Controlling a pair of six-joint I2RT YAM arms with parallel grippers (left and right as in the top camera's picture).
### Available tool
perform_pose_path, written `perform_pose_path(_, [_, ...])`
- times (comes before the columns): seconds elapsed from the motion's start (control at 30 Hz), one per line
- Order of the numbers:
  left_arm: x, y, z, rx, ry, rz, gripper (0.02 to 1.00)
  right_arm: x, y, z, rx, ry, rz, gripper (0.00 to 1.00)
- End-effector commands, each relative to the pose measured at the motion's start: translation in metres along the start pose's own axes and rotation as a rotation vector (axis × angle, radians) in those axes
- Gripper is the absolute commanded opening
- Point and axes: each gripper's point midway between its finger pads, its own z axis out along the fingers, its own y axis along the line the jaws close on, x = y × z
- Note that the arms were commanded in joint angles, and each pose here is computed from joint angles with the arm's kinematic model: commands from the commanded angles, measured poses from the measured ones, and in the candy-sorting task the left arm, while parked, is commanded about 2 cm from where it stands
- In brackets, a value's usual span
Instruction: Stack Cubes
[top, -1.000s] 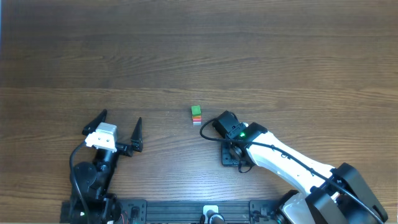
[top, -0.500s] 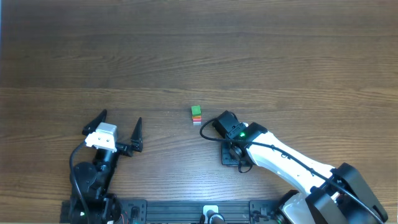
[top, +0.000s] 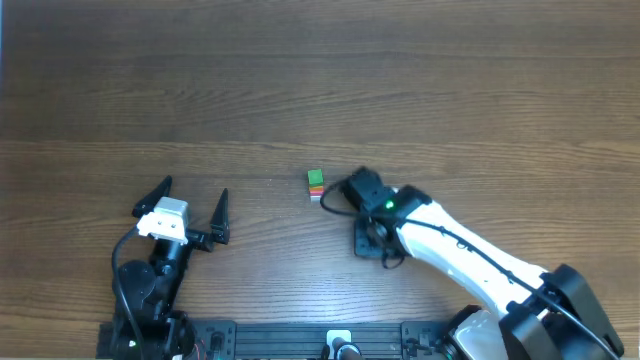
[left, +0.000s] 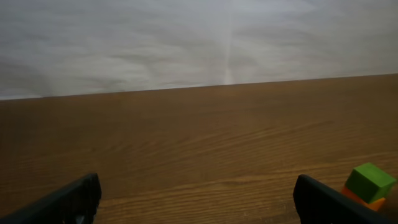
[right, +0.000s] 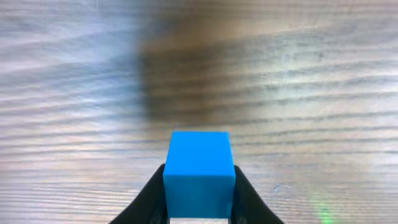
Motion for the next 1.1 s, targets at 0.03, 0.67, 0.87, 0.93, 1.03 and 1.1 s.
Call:
perform_pose_path(0.03, [0.002,0.0,0.0,0.0,0.002,0.018,1.0,-0.039,0.017,-0.049,-0.056,-0.108,-0.001,0.134])
perform_pose_path(0.67, [0.002,0.0,0.0,0.0,0.002,0.018,1.0,-0.117,0.08,-0.164,-0.081,-0.157,-0.065,0.091])
perform_pose_path(0.87, [0.002,0.0,0.0,0.0,0.002,0.018,1.0,-0.114,0.099,-0.139,-0.037,-0.076,-0.108,0.088])
perform_pose_path(0.93, [0.002,0.0,0.0,0.0,0.002,0.018,1.0,-0.111,0.104,-0.132,-0.034,-0.053,-0.119,0.086])
perform_pose_path(1.03, [0.002,0.0,0.0,0.0,0.002,0.018,1.0,-0.106,0.111,-0.125,-0.031,-0.033,-0.134,0.088])
perform_pose_path(1.1, [0.002,0.0,0.0,0.0,0.002,0.018,0.996,-0.103,0.115,-0.121,-0.035,-0.017,-0.14,0.086])
